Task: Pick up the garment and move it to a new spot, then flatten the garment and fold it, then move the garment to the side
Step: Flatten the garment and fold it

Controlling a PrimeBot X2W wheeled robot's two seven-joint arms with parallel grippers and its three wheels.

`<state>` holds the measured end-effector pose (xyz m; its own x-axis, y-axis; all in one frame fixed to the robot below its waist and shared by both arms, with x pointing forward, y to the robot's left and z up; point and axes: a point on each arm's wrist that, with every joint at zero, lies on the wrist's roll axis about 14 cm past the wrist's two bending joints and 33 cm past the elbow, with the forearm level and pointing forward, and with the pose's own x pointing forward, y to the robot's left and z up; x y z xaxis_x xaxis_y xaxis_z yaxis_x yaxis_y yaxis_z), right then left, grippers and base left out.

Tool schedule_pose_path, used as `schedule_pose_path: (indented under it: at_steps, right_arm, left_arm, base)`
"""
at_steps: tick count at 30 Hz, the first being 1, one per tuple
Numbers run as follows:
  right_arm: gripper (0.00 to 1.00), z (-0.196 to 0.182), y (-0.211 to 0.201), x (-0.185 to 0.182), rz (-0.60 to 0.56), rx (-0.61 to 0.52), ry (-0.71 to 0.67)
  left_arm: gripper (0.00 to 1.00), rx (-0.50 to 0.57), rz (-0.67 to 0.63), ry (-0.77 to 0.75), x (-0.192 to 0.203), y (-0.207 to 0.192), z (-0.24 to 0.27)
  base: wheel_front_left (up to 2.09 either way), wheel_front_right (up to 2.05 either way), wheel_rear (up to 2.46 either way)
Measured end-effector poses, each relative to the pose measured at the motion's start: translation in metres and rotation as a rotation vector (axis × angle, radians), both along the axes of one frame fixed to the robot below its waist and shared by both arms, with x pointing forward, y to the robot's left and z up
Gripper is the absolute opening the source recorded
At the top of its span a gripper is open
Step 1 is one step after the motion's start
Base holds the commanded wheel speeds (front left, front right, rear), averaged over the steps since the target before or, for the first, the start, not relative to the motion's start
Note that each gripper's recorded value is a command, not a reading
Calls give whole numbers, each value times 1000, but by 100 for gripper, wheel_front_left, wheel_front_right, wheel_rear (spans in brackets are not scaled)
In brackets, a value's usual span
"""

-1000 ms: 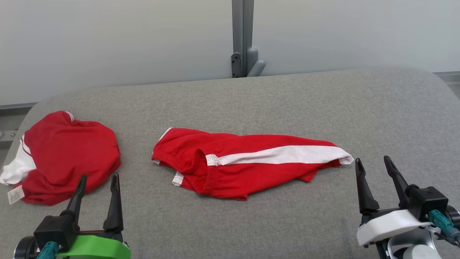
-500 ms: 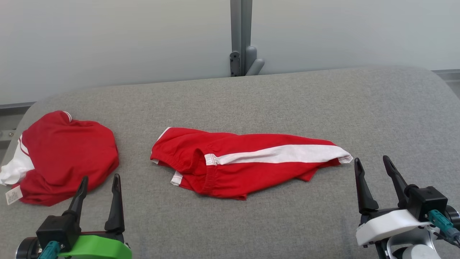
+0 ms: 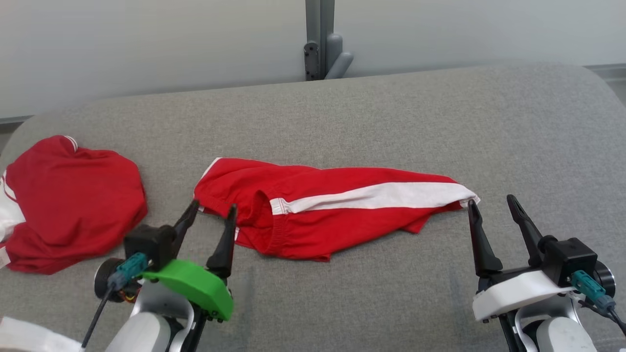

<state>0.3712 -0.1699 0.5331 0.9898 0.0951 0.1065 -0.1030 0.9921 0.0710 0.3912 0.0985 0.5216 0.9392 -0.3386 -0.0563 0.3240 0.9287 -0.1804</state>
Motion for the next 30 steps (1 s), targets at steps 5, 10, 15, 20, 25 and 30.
schedule_pose_path:
  at_steps: [5, 10, 15, 20, 25, 30]
  right_arm:
    - [100, -10, -3, 9, -8, 0, 25]
    - [100, -23, -10, 16, -30, 3, 54]
    - [100, -33, -21, 17, -64, 3, 76]
    - [100, -41, -31, 16, -96, 1, 96]
    - [100, -44, -41, 19, -123, 0, 98]
    - [100, -53, -48, 25, -134, -9, 125]
  left_arm:
    - [100, 5, -132, 148, 14, -35, -31]
    - [100, 10, -225, 287, 23, -59, -62]
    - [100, 19, -271, 362, 32, -73, -82]
    - [100, 18, -289, 406, 37, -80, -98]
    - [0, 11, -298, 386, 44, -84, -97]
    - [0, 23, -289, 372, 47, -79, -97]
  base:
    - [0, 0, 0]
    - [0, 0, 0]
    - [0, 0, 0]
    - [0, 0, 0]
    - [0, 0, 0]
    - [0, 0, 0]
